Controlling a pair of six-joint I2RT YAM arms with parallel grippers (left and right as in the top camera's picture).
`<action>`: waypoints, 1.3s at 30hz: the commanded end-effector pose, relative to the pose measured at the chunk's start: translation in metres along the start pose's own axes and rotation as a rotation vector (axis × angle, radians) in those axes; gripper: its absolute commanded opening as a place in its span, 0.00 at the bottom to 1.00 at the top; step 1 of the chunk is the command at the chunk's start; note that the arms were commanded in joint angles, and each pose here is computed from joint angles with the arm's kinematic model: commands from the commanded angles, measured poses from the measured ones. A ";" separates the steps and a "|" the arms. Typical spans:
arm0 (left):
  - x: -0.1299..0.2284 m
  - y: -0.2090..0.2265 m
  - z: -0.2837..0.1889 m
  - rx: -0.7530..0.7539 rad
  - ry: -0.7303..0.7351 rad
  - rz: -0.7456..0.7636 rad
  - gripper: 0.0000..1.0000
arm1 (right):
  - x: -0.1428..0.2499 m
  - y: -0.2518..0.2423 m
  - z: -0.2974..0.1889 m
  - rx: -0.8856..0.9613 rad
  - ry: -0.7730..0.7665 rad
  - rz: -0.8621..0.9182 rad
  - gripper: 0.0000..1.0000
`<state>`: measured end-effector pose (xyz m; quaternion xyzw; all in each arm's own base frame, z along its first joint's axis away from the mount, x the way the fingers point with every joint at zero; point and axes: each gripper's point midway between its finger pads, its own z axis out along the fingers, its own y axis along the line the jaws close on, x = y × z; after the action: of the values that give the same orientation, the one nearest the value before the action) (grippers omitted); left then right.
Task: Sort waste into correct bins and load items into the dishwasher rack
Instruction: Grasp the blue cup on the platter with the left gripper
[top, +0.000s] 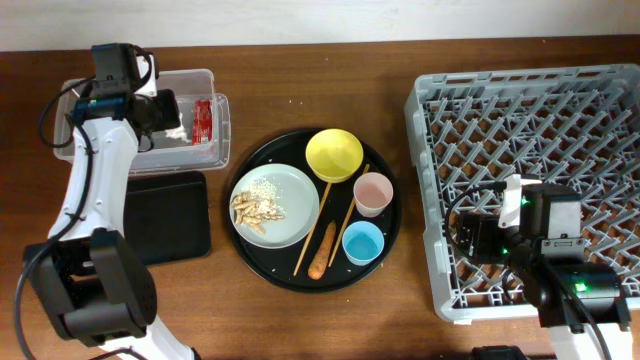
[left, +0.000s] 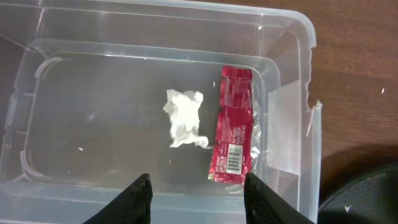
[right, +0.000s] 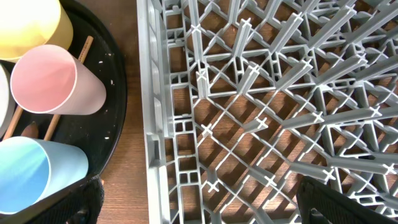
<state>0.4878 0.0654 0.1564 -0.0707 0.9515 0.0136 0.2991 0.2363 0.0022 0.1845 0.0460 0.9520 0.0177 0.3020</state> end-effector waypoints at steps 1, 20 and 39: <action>0.012 -0.060 -0.036 0.214 0.041 0.058 0.47 | -0.007 0.003 -0.005 -0.011 -0.023 0.003 0.98; 0.272 -0.301 -0.092 0.500 0.536 0.628 0.58 | 0.052 -0.087 0.018 0.290 0.299 0.436 0.98; 0.102 -0.239 -0.196 1.116 0.135 0.147 0.00 | -0.067 0.059 -0.029 -0.721 -0.130 0.035 0.98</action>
<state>0.3388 -0.1817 0.2313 0.1372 0.8990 -0.3289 0.2546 0.2768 -0.0093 0.1957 0.1203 0.9302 0.1823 0.2949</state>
